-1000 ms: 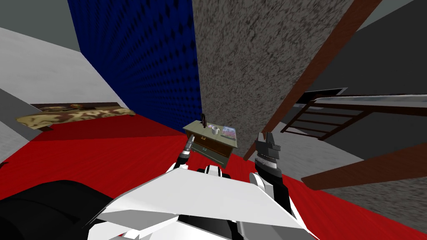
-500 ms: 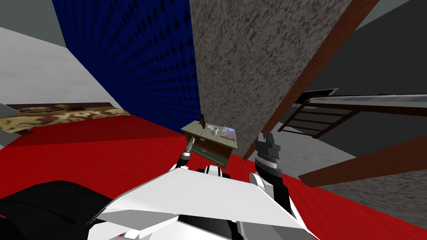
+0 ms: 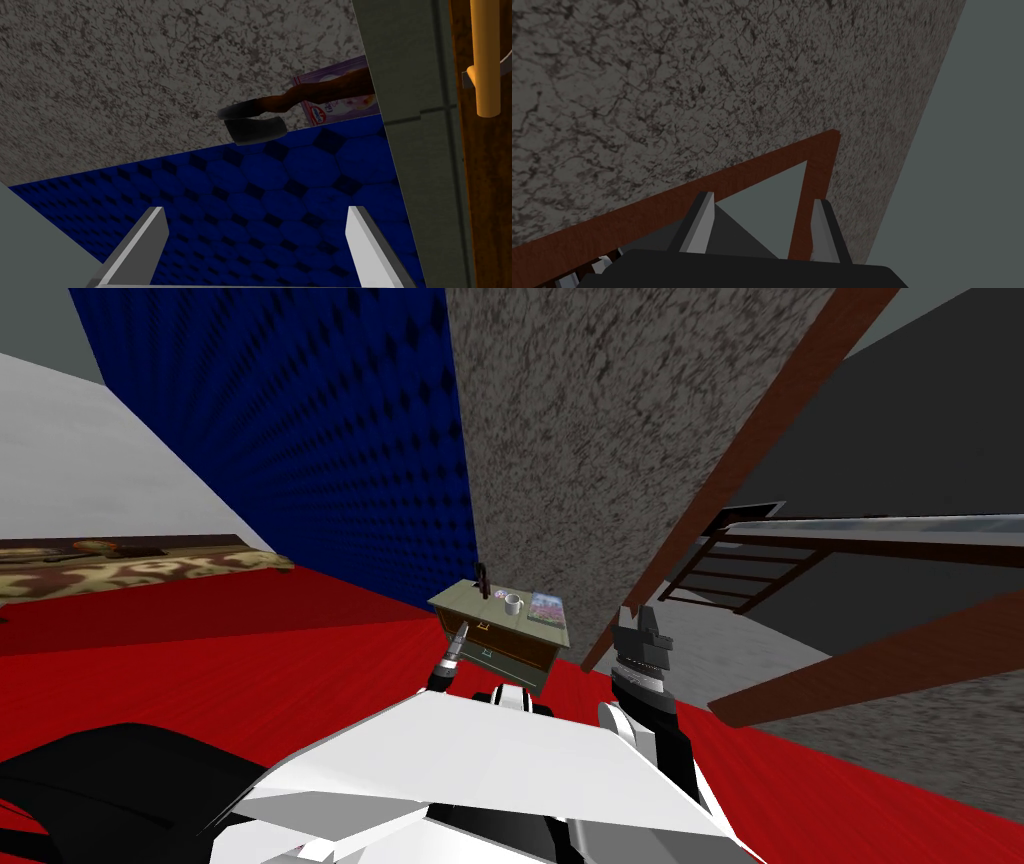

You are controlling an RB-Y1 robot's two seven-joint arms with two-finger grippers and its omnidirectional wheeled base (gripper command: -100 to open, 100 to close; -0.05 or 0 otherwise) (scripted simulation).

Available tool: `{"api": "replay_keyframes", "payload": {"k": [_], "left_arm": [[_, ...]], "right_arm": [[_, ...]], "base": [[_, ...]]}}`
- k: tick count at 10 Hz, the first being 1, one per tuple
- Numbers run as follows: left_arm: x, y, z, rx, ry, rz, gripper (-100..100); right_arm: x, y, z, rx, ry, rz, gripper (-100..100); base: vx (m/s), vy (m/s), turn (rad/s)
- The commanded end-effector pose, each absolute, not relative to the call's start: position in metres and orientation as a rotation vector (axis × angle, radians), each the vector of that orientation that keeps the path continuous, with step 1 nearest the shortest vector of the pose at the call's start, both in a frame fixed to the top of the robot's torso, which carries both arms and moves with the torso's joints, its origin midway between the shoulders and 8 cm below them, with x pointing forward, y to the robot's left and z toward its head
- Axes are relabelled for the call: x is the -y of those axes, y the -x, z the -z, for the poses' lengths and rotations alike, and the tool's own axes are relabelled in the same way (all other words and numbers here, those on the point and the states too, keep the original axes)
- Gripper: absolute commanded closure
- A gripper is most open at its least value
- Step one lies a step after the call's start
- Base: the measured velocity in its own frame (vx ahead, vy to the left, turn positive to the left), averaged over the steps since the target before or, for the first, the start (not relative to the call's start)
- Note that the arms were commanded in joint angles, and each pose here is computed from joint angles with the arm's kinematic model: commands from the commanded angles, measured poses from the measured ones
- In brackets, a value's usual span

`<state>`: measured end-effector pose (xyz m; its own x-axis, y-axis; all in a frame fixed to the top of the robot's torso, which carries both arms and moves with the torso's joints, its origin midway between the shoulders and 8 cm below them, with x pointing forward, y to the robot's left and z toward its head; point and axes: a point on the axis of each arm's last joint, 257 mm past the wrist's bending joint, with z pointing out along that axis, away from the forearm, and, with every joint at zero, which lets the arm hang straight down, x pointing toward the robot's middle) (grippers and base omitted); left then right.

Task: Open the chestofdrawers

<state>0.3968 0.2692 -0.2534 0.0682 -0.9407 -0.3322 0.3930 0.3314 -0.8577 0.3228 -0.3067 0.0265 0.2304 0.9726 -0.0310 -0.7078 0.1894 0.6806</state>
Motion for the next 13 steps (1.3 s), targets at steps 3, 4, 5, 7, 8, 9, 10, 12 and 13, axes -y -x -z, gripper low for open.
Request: {"api": "replay_keyframes", "payload": {"k": [3,4,5,7,8,9,10,12,13], "left_arm": [[-0.269,-0.394,0.286,-1.101,0.685,1.102,-100],[-0.268,-0.393,0.293,-1.107,0.683,1.1,-100],[-0.268,-0.391,0.298,-1.118,0.692,1.095,-100],[-0.267,-0.389,0.31,-1.135,0.7,1.089,-100],[-0.265,-0.389,0.313,-1.137,0.696,1.09,-100],[-0.266,-0.386,0.321,-1.151,0.708,1.084,-100],[-0.263,-0.387,0.322,-1.15,0.701,1.087,-100],[-0.261,-0.382,0.337,-1.176,0.719,1.078,-100],[-0.259,-0.38,0.344,-1.183,0.723,1.078,-100]], "right_arm": [[0.307,-0.323,-0.026,-0.524,-0.611,-1.26,0],[0.307,-0.323,-0.026,-0.524,-0.611,-1.26,0],[0.307,-0.323,-0.026,-0.524,-0.611,-1.26,0],[0.307,-0.323,-0.026,-0.524,-0.611,-1.26,0],[0.307,-0.323,-0.026,-0.524,-0.611,-1.26,0],[0.307,-0.323,-0.026,-0.524,-0.611,-1.26,0],[0.307,-0.323,-0.026,-0.524,-0.611,-1.26,0],[0.307,-0.323,-0.026,-0.524,-0.611,-1.26,0],[0.307,-0.323,-0.026,-0.524,-0.611,-1.26,0]], "base": [[0.03,0.015,-0.047],[0.037,0.017,-0.067],[0.033,0.018,-0.034],[0.03,0.016,-0.049],[0.028,0.019,-0.075],[0.026,0.019,-0.027],[0.03,0.022,-0.044],[0.028,0.016,-0.043],[0.039,0.019,-0.097]]}}
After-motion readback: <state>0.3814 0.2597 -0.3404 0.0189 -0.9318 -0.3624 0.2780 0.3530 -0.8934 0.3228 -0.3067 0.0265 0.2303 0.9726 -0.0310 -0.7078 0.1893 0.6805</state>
